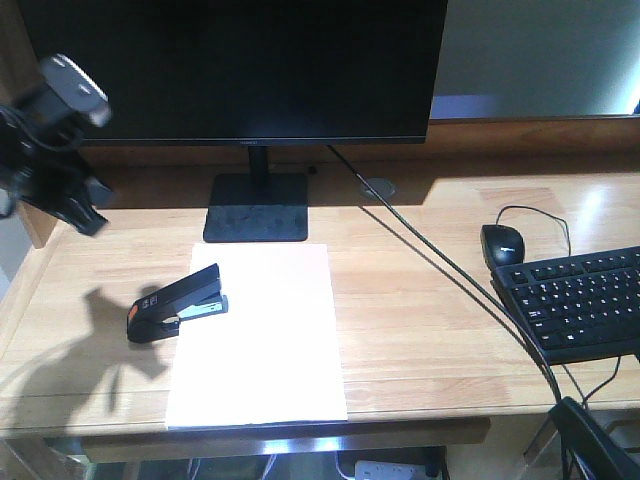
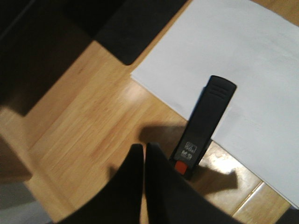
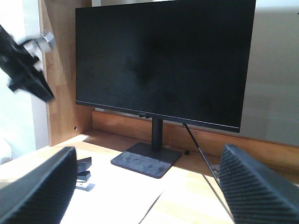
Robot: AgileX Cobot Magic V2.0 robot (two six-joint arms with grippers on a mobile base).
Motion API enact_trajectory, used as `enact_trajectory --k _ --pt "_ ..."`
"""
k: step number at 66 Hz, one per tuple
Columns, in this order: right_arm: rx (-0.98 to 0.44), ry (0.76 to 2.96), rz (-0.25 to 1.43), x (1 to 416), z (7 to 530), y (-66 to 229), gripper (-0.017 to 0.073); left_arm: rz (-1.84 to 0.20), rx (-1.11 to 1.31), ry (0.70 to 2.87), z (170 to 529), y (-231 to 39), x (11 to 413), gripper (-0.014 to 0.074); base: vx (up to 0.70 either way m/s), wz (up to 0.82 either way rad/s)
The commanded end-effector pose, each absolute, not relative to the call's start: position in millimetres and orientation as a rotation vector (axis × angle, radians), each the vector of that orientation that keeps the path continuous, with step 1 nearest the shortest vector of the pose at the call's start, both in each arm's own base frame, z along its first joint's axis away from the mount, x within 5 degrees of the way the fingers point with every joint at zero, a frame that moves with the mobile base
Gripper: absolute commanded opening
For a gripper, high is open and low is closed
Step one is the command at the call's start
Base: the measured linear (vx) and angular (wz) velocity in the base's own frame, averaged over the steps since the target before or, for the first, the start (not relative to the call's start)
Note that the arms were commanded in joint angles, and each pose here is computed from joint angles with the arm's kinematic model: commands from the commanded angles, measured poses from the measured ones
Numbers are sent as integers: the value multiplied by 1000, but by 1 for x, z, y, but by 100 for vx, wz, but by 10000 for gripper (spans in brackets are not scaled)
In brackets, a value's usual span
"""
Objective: Grab stapler and paper to desk for stapling
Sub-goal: 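Open the left gripper, release the stapler on the paper, and lift away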
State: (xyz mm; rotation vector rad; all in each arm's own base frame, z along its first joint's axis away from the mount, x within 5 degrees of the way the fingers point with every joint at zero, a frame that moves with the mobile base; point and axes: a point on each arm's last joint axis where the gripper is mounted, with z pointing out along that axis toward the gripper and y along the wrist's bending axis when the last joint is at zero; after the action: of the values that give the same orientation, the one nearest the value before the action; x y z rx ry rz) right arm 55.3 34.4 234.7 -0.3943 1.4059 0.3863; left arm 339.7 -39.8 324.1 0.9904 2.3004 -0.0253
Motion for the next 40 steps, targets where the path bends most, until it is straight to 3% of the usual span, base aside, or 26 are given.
enact_trajectory --k 1,18,40 --pt "-411 1350 416 53 247 37 581 26 778 2234 366 -34 321 -6 0 0" --pt "-411 1350 416 53 247 37 581 -138 318 2206 403 -32 293 -6 0 0" --pt "-411 1350 416 53 247 37 581 -65 153 2090 442 -19 240 -6 0 0"
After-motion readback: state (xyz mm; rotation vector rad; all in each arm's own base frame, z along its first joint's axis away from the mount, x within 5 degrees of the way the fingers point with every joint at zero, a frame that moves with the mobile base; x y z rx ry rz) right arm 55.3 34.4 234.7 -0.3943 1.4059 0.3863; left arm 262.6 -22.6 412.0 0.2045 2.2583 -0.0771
